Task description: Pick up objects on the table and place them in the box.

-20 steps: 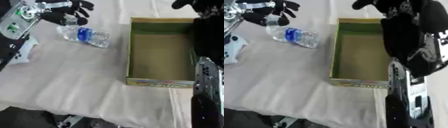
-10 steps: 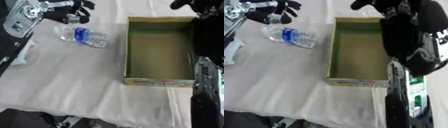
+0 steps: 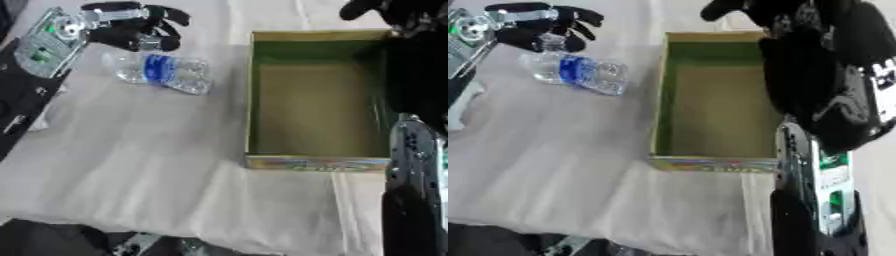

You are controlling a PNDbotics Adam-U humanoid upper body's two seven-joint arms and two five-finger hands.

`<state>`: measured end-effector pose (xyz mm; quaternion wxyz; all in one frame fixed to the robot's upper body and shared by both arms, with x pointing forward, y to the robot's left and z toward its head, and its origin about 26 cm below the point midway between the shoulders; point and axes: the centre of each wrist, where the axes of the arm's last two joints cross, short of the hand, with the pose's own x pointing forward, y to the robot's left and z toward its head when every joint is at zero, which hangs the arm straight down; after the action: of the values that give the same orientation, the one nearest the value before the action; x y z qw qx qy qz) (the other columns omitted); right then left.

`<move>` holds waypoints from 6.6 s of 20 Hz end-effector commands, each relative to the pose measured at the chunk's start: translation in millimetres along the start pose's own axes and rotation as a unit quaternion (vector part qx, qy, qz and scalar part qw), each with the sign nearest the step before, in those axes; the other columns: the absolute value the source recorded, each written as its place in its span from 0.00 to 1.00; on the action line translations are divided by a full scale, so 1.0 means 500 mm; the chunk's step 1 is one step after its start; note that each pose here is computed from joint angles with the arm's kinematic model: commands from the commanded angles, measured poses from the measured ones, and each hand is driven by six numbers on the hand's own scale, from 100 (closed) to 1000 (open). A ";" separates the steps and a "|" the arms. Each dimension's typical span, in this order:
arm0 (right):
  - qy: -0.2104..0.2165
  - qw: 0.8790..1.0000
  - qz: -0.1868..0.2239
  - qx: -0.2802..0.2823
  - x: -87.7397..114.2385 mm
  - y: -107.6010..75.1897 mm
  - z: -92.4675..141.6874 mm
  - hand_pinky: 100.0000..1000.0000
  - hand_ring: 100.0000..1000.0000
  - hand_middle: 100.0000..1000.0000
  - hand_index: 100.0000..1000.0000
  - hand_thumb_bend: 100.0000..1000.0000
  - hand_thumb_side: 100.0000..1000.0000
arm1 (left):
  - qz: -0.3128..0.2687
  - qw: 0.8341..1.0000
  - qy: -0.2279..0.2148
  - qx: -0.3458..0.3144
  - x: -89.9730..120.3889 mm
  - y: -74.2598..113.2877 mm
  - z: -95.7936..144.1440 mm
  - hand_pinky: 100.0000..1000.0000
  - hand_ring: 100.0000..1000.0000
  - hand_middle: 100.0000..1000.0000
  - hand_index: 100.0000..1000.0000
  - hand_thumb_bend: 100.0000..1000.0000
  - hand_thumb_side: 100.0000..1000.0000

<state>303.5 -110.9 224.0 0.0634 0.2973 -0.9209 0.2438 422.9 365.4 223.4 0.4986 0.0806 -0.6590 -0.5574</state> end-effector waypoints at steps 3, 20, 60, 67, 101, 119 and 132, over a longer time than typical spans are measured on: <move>-0.017 1.000 0.001 0.010 0.011 -0.001 -0.016 0.58 0.73 0.84 0.87 0.00 1.00 | -0.008 1.000 0.010 0.000 -0.002 0.016 0.019 0.72 0.86 1.00 0.94 0.28 0.75; -0.018 1.000 0.000 0.010 0.010 0.002 -0.016 0.58 0.73 0.84 0.87 0.00 1.00 | -0.004 1.000 0.020 -0.007 -0.012 -0.004 0.042 0.72 0.86 1.00 0.93 0.24 0.79; -0.013 1.000 -0.001 0.009 0.012 0.001 -0.011 0.58 0.73 0.84 0.87 0.00 1.00 | -0.066 0.997 -0.041 0.025 0.095 0.005 0.080 0.72 0.86 1.00 0.93 0.18 0.79; -0.016 1.000 -0.001 0.010 0.012 0.001 -0.014 0.58 0.73 0.84 0.87 0.00 1.00 | -0.052 0.997 -0.045 0.028 0.076 -0.015 0.066 0.72 0.85 1.00 0.93 0.17 0.80; -0.013 1.000 -0.001 0.016 0.016 -0.002 -0.013 0.58 0.73 0.84 0.83 0.00 1.00 | -0.116 0.988 0.041 -0.093 0.047 -0.043 0.065 0.90 0.96 1.00 1.00 0.46 0.80; -0.014 1.000 -0.004 0.021 0.013 -0.002 -0.015 0.58 0.73 0.84 0.82 0.00 1.00 | -0.209 0.953 0.148 -0.164 0.050 -0.027 0.073 0.95 0.97 1.00 1.00 0.74 0.74; -0.012 1.000 -0.004 0.023 0.014 -0.004 -0.015 0.58 0.73 0.84 0.82 0.00 1.00 | -0.253 0.937 0.186 -0.154 0.042 -0.038 0.065 0.76 0.83 1.00 1.00 0.75 0.74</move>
<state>302.3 -113.3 225.3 0.0630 0.3039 -0.9142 0.2606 381.2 360.2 211.1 0.4664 0.2458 -0.4182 -0.7397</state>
